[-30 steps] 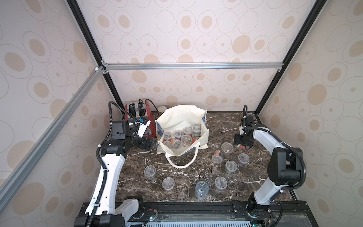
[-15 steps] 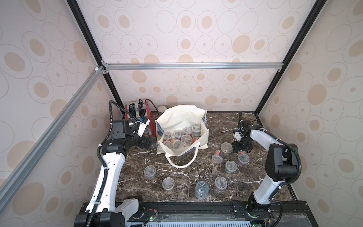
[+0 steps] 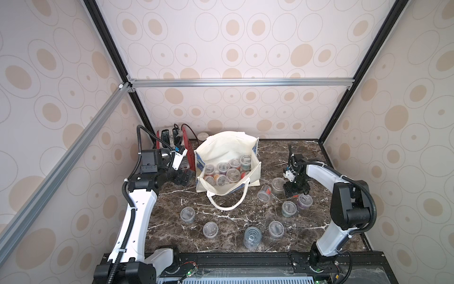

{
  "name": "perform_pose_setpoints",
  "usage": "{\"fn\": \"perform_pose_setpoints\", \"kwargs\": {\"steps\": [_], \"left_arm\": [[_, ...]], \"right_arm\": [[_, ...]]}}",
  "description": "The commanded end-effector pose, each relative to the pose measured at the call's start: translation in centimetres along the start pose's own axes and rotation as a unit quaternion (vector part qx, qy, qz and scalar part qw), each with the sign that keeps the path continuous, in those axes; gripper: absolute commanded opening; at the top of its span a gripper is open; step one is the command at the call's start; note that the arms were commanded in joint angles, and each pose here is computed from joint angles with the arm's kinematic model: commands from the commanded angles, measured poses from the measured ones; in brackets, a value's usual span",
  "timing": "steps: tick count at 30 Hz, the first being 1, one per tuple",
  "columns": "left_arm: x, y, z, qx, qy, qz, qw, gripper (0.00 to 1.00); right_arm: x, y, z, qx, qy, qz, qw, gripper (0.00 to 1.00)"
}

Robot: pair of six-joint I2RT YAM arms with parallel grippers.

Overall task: Take out the seed jars from the canvas bag
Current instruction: Place the seed jar at the center of the board.

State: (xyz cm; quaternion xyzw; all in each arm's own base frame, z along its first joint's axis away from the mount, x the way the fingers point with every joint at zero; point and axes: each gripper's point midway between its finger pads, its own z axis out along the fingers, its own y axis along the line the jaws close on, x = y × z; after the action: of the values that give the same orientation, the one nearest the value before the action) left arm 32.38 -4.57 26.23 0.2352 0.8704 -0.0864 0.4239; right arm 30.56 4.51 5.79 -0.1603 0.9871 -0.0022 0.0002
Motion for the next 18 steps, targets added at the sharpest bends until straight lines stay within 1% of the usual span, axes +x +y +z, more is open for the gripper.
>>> {"fn": "perform_pose_setpoints", "kwargs": {"steps": [1, 3, 5, 9, 10, 11, 13, 16, 18], "left_arm": [[-1.0, -0.2, -0.2, 0.012, -0.012, 0.012, 1.0, 0.98], [-1.0, -1.0, -0.3, 0.038, -0.009, 0.017, 0.999, 0.98], [-0.7, -2.3, -0.5, 0.073, -0.008, 0.025, 0.997, 0.98], [-0.3, -4.5, -1.5, 0.119, -0.02, 0.044, 0.992, 0.98], [-0.3, -4.7, -1.8, 0.121, -0.022, 0.048, 0.991, 0.98], [-0.4, -4.9, -2.1, 0.123, -0.023, 0.049, 0.991, 0.98], [-0.1, -5.2, -2.4, 0.13, -0.016, 0.052, 0.99, 0.98], [0.3, -5.7, -2.6, 0.141, -0.004, 0.053, 0.989, 0.98], [0.4, -5.9, -2.8, 0.146, -0.001, 0.049, 0.988, 0.98]], "right_arm": [[1.3, 0.4, -1.6, 0.013, 0.007, -0.001, 1.0, 0.79], [0.9, 0.0, -2.7, 0.025, -0.008, 0.016, 1.0, 0.81], [0.5, 0.1, -4.0, 0.022, -0.032, 0.033, 0.999, 0.82], [0.1, 1.4, -6.8, -0.012, -0.086, 0.055, 0.995, 0.85], [0.0, 1.6, -7.4, -0.018, -0.093, 0.059, 0.994, 0.85], [0.0, 1.9, -8.0, -0.027, -0.101, 0.065, 0.992, 0.89], [-0.3, 3.4, -9.6, -0.062, -0.122, 0.061, 0.989, 0.91], [-1.3, 5.9, -13.0, -0.09, -0.188, 0.034, 0.977, 0.89], [-2.6, 8.0, -16.1, -0.111, -0.26, 0.014, 0.959, 0.84]]}}
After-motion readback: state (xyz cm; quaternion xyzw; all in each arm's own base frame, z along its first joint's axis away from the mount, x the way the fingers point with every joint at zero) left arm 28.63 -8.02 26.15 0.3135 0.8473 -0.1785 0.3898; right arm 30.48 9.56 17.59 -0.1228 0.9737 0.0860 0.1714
